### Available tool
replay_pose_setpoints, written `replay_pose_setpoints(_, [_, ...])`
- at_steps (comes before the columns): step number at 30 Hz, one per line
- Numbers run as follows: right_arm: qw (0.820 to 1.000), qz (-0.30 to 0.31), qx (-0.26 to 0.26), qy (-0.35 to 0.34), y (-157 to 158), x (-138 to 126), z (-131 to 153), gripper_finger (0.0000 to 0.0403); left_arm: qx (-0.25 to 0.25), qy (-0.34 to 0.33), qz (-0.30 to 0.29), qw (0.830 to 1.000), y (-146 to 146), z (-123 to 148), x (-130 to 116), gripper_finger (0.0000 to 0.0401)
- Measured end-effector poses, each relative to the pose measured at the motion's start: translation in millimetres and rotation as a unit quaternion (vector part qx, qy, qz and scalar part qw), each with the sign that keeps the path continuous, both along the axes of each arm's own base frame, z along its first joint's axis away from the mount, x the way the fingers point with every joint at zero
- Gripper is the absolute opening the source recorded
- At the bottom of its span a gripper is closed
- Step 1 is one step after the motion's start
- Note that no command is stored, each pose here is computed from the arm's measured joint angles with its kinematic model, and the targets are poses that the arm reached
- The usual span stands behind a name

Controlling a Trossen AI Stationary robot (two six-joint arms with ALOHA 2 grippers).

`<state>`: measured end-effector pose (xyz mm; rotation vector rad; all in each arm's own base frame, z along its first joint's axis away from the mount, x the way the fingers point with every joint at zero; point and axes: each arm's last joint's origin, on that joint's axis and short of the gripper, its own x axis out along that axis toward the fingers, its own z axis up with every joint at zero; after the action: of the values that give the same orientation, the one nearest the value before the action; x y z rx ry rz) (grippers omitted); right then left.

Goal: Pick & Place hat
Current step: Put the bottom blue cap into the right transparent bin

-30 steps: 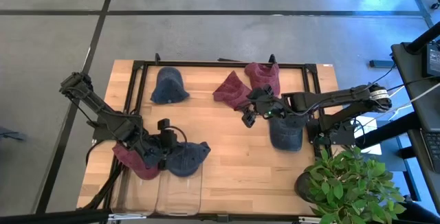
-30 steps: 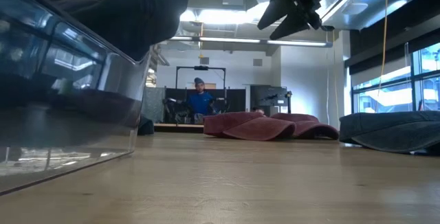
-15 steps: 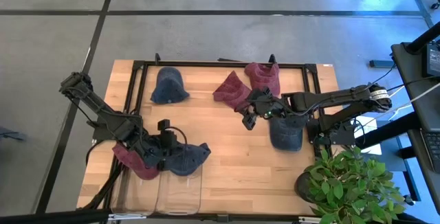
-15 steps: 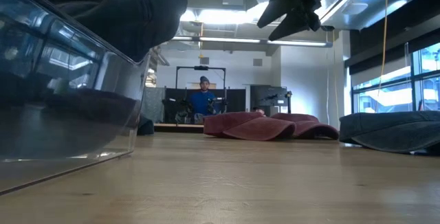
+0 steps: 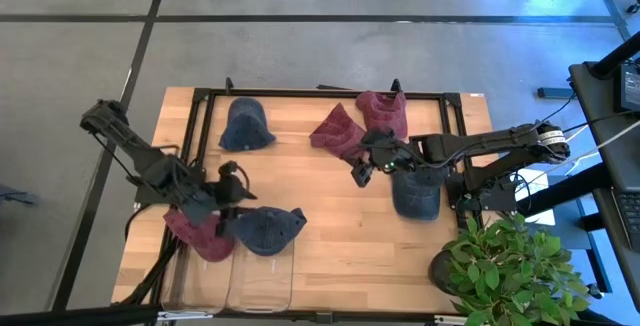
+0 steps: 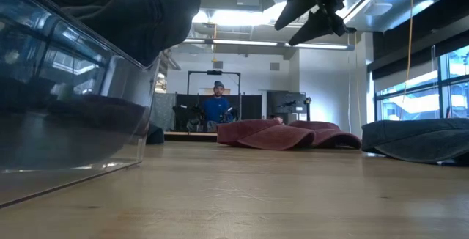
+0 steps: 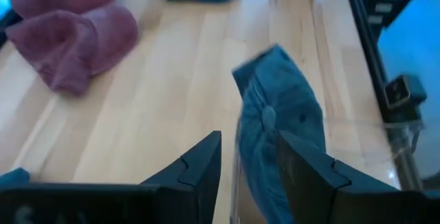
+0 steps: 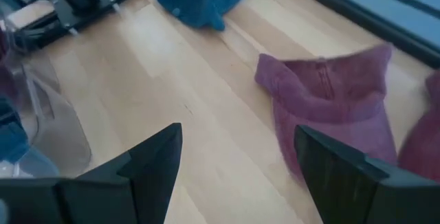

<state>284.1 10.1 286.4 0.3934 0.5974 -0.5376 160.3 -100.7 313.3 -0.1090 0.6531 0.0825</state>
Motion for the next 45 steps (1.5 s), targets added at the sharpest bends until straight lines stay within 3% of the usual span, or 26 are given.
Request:
replay_pose_setpoints(7, [0.996, -0.051, 0.045, 0.051, -9, -10, -10, 0.0280, -0.038, -0.086, 0.036, 0.995, 29, 25, -5, 0.0130])
replay_pose_setpoints(13, [0.983, -0.122, 0.075, 0.117, -27, -24, -19, 0.0280, -0.023, -0.152, 0.044, 0.987, 55, 42, 3, 0.0132])
replay_pose_setpoints(21, [0.920, -0.262, 0.124, 0.265, -62, -64, -30, 0.0280, 0.021, -0.149, 0.130, 0.980, 93, 41, 14, 0.0128])
replay_pose_setpoints(24, [0.902, -0.256, 0.158, 0.310, -70, -73, -32, 0.0280, 0.028, -0.142, 0.165, 0.976, 105, 39, 18, 0.0131])
replay_pose_setpoints(30, [0.894, -0.227, 0.178, 0.344, -80, -81, -40, 0.0280, 0.028, -0.122, 0.203, 0.971, 123, 33, 26, 0.0130])
replay_pose_setpoints(34, [0.875, -0.227, 0.208, 0.374, -88, -93, -58, 0.0280, 0.010, -0.122, 0.199, 0.972, 131, 31, 33, 0.0128])
replay_pose_setpoints(39, [0.875, -0.214, 0.224, 0.372, -99, -104, -89, 0.0280, -0.001, -0.120, 0.187, 0.975, 136, 27, 41, 0.0130])
replay_pose_setpoints(45, [0.862, -0.214, 0.248, 0.388, -106, -121, -113, 0.0280, 0.000, -0.120, 0.197, 0.973, 142, 25, 47, 0.0131])
